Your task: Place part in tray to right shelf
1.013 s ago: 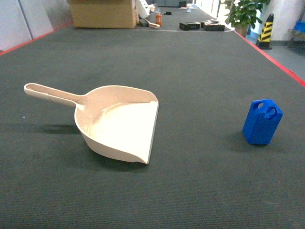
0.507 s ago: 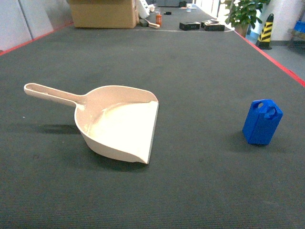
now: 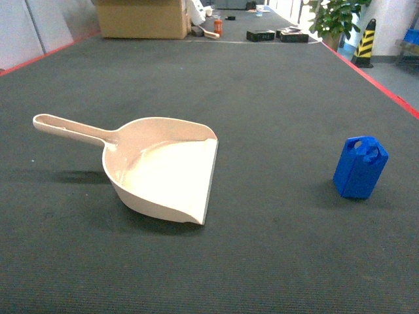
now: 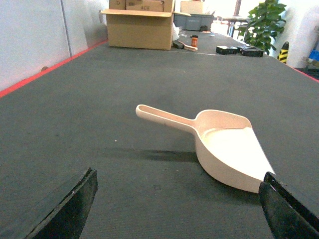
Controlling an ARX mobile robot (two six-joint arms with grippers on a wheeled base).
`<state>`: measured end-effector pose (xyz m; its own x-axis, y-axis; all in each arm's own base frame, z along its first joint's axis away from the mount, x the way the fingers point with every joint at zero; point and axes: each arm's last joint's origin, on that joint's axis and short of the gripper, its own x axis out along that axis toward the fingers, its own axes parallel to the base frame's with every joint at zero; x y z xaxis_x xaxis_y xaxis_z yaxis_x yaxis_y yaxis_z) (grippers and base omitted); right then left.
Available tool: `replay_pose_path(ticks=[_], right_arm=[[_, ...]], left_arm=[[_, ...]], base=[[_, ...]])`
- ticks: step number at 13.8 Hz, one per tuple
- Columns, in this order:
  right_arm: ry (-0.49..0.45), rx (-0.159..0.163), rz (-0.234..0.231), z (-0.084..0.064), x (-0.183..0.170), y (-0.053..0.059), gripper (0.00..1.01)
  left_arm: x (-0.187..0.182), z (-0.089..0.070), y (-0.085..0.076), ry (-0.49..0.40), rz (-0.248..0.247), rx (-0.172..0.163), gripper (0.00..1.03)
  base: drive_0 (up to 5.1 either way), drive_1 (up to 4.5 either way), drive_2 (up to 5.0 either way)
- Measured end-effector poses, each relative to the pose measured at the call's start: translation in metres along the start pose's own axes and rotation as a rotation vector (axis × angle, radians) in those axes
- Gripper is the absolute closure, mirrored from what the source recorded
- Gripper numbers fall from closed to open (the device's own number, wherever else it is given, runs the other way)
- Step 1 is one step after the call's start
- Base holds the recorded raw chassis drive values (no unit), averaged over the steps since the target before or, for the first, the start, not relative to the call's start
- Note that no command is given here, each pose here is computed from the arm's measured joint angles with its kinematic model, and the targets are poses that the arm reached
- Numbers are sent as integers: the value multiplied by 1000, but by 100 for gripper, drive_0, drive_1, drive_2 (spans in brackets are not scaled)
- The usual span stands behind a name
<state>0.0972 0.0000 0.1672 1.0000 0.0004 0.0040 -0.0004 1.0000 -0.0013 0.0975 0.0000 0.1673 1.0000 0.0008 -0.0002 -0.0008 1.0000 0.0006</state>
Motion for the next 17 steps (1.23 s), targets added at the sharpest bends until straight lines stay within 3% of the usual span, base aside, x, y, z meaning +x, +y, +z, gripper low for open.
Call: replay_pose_path(ticks=[17], right_arm=[[0, 0, 0, 0, 0, 0, 3]], left_arm=[[0, 0, 0, 0, 0, 0, 5]], base=[[0, 0, 0]])
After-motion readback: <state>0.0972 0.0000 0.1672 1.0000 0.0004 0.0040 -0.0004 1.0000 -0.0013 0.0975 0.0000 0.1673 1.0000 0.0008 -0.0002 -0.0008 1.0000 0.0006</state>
